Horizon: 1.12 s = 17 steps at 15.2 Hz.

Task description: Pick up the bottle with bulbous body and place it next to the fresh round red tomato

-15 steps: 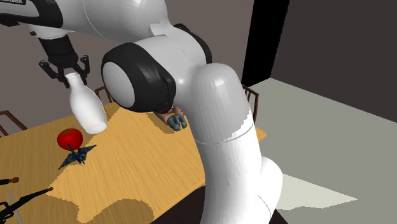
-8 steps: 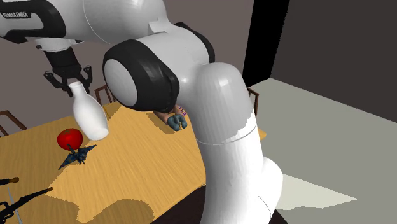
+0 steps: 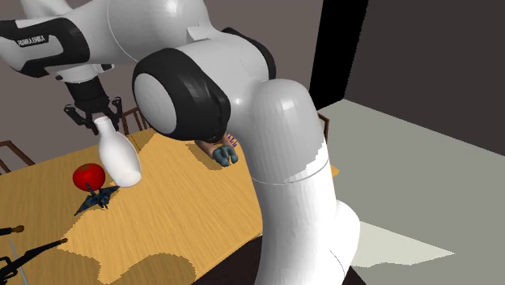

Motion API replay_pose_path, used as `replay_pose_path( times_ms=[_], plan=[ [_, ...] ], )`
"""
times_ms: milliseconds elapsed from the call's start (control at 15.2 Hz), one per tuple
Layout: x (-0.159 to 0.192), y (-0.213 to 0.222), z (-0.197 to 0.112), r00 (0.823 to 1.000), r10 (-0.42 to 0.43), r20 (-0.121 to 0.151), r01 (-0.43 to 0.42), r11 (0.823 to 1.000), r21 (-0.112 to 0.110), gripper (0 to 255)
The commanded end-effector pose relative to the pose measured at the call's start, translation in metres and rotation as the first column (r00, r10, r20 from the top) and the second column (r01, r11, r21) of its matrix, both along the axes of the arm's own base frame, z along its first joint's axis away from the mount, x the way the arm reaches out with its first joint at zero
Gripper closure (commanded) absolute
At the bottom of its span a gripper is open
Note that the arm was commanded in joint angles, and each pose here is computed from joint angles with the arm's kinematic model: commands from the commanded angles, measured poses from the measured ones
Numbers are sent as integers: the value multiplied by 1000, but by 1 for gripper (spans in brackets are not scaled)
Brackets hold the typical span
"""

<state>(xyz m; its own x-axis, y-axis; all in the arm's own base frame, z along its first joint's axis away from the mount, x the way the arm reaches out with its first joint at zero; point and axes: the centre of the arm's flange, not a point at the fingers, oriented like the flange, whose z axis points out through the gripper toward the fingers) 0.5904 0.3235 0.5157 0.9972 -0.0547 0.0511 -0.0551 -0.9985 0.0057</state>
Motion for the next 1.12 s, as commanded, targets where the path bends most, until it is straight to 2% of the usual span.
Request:
replay_pose_path(
  times_ms=[0,858,1056],
  plan=[
    [-1,0,-10,1000,0,1,0,1000,1,255],
    [-1,0,-79,1000,0,1,0,1000,1,255],
    [-1,0,-80,1000,0,1,0,1000,1,255]
  ],
)
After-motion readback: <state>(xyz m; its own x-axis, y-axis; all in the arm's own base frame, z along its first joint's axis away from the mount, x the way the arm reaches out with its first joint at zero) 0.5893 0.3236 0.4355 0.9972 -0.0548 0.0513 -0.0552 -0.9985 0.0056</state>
